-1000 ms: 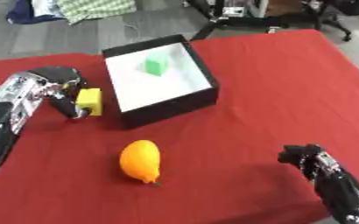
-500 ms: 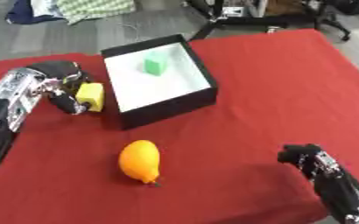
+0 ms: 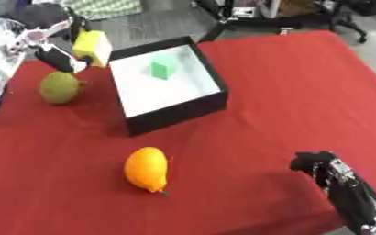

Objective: Pick up objects on the table and place them in the box.

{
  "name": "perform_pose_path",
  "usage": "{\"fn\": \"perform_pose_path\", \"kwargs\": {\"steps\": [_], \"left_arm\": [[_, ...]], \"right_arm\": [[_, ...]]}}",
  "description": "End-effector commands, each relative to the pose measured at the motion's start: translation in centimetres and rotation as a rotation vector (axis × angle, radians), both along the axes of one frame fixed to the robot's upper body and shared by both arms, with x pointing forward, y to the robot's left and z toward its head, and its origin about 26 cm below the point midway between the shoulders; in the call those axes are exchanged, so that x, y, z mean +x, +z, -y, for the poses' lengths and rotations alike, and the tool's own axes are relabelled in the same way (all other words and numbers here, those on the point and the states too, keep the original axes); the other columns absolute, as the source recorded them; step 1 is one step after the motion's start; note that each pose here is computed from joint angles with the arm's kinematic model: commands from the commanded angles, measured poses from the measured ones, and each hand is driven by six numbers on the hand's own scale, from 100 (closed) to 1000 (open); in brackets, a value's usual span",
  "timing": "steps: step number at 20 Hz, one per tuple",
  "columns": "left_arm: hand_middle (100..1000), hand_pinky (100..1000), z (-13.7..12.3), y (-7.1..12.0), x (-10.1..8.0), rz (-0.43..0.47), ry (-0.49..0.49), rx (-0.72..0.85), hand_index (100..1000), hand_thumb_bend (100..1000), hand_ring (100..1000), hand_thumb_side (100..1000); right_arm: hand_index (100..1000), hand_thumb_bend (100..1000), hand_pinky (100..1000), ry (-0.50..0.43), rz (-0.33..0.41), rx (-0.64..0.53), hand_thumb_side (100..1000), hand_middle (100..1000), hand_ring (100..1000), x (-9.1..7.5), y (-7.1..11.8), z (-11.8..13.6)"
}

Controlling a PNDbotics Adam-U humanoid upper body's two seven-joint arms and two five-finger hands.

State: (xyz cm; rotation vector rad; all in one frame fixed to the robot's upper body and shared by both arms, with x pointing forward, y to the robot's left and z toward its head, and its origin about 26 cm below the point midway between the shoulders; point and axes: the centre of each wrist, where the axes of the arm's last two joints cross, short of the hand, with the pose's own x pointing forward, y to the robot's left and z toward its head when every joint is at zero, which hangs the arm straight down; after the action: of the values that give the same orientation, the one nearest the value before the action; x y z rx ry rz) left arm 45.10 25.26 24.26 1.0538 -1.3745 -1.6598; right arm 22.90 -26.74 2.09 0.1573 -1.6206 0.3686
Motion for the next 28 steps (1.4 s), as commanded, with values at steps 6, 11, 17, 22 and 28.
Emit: {"fn": "perform_pose_path", "kwargs": {"steps": [6, 11, 17, 22, 28], "left_arm": [[551, 756, 5.3, -4.1, 1.8, -0.031, -0.037, 0.057, 743, 267, 608, 408], [584, 758, 6.6, -6.8, 2.3, -0.033, -0.027, 0.074, 775, 328, 622, 545], [643, 772, 6.9, -8.5, 2.3, -0.010, -0.012, 0.078, 849, 351, 660, 626], [758, 807, 6.3, -8.3, 2.1, 0.029, -0.020, 0.075, 935, 443, 737, 765], [716, 802, 2.9, -1.7, 0.7, 0.127, -0.005, -0.054, 898, 361, 696, 730]], "right_arm": [[797, 100, 1000, 0.022, 0.019, 0.003, 1000, 701, 802, 0.3, 0.4, -0.1], [797, 100, 1000, 0.031, 0.021, 0.006, 1000, 701, 802, 0.3, 0.5, -0.2], [797, 100, 1000, 0.034, 0.023, 0.008, 1000, 701, 802, 0.3, 0.5, -0.2], [798, 100, 1000, 0.030, 0.028, 0.010, 1000, 701, 802, 0.4, 0.5, -0.2], [798, 100, 1000, 0.012, 0.024, 0.007, 1000, 701, 801, 0.4, 0.5, 0.0]]}}
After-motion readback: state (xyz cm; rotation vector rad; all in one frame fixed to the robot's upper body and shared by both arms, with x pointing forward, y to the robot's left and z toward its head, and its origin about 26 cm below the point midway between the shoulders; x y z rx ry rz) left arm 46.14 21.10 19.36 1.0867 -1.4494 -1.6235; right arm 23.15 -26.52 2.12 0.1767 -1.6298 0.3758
